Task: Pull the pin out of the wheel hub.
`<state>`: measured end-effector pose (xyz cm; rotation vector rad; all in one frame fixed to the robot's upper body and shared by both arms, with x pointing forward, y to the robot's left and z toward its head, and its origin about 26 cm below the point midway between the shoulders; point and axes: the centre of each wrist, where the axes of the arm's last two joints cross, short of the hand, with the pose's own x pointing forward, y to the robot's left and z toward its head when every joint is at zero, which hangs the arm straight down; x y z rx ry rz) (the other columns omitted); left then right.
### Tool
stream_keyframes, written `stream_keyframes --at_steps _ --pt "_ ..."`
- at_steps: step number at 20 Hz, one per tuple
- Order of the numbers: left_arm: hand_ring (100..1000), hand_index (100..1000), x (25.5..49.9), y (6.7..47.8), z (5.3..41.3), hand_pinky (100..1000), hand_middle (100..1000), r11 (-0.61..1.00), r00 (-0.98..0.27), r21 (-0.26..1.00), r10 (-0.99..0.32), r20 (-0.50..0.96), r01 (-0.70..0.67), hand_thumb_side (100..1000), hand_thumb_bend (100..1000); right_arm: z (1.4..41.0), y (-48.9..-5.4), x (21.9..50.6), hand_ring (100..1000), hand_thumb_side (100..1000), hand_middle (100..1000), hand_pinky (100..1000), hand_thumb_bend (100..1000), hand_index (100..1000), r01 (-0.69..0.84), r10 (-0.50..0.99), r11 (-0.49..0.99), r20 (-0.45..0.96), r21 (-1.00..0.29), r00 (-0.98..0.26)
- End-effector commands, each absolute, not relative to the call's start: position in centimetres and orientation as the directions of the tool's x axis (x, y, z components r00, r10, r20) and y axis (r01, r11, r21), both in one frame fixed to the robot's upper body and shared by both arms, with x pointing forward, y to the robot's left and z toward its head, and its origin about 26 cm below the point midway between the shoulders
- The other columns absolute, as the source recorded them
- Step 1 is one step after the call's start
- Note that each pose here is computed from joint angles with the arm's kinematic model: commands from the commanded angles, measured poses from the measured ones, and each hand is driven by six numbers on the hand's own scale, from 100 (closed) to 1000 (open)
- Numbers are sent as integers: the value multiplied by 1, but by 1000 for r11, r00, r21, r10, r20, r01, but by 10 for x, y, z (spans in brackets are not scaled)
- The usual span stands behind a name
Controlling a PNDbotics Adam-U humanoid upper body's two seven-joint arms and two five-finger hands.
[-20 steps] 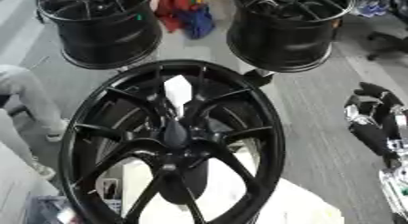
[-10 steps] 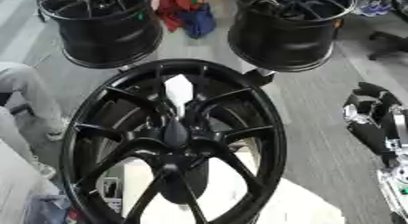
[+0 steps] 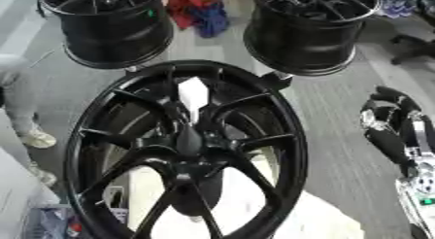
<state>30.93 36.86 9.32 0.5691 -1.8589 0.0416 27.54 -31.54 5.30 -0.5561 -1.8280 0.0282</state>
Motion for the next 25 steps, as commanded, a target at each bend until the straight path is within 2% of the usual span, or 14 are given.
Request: stream_keyframes --at_steps 1,8,25 --pt "623 775 308 358 97 625 657 881 -273 180 -321 907 -438 251 412 61 -317 277 608 269 705 689 100 805 366 390 885 887 -287 -248" --pt "619 775 308 345 87 622 651 896 -260 143 -270 927 -421 247 406 63 -316 278 608 268 704 690 100 805 361 389 888 885 -286 -255" --pt "618 777 308 339 89 621 651 913 -268 152 -265 926 -378 254 401 64 -315 278 607 267 703 690 100 805 355 388 890 884 -286 -260"
